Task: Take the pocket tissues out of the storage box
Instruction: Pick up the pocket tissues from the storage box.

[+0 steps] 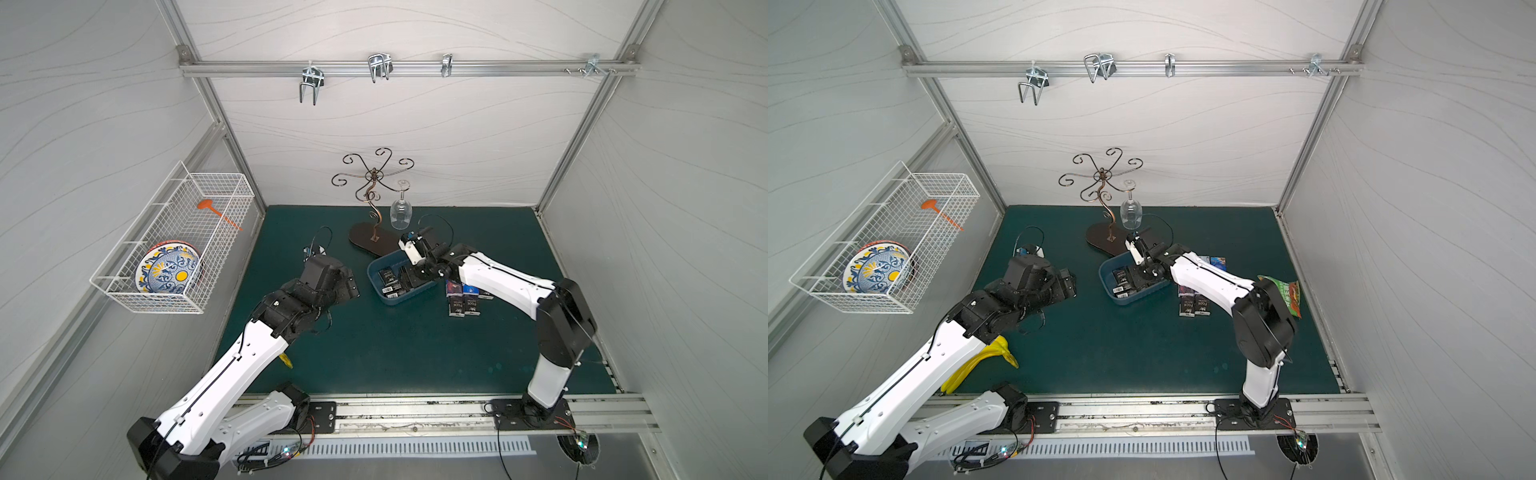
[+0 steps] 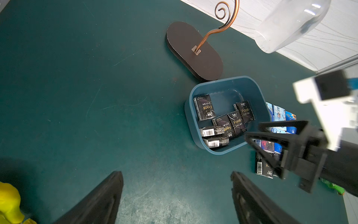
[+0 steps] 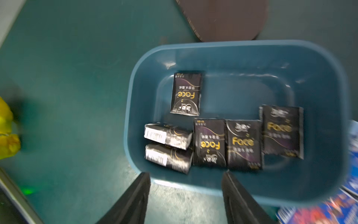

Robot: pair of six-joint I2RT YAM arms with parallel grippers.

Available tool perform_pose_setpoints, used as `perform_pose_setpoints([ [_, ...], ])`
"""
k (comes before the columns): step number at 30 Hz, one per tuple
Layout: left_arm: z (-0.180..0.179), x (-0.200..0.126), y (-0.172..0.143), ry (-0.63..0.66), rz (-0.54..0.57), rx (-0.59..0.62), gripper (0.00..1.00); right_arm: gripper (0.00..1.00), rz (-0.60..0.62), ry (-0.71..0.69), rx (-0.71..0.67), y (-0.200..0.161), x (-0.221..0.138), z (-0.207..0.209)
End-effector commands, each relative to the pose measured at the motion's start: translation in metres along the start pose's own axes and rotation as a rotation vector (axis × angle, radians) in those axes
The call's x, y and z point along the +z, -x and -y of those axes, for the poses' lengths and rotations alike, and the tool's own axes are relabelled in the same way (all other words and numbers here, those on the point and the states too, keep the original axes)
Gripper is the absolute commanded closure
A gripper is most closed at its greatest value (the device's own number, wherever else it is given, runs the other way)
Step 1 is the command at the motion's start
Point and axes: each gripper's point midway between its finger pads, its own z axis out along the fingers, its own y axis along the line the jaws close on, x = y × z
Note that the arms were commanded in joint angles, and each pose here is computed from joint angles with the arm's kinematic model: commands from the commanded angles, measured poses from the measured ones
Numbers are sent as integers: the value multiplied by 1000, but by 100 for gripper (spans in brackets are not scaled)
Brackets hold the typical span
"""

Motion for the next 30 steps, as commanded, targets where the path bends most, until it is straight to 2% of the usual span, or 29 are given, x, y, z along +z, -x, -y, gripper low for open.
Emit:
perform_pose_setpoints([
  [1,-1,-7,10,-2,37,-9,9,35,-106,14,-83,-13,12,-11],
  [9,0,-7,11,-1,41,-2,8,33,-213,36,-112,-23,45,-22],
  [21,-2,-7,13,10,51,12,8,33,-300,54,-117,-38,83,-21],
  [24,-1,-6,14,10,52,9,8,40,-304,62,-108,-40,89,-20],
  [26,-1,-6,14,11,54,9,8,49,-288,68,-100,-38,89,-19],
  [30,-1,-4,13,14,52,9,8,59,-235,74,-82,-27,78,-19],
])
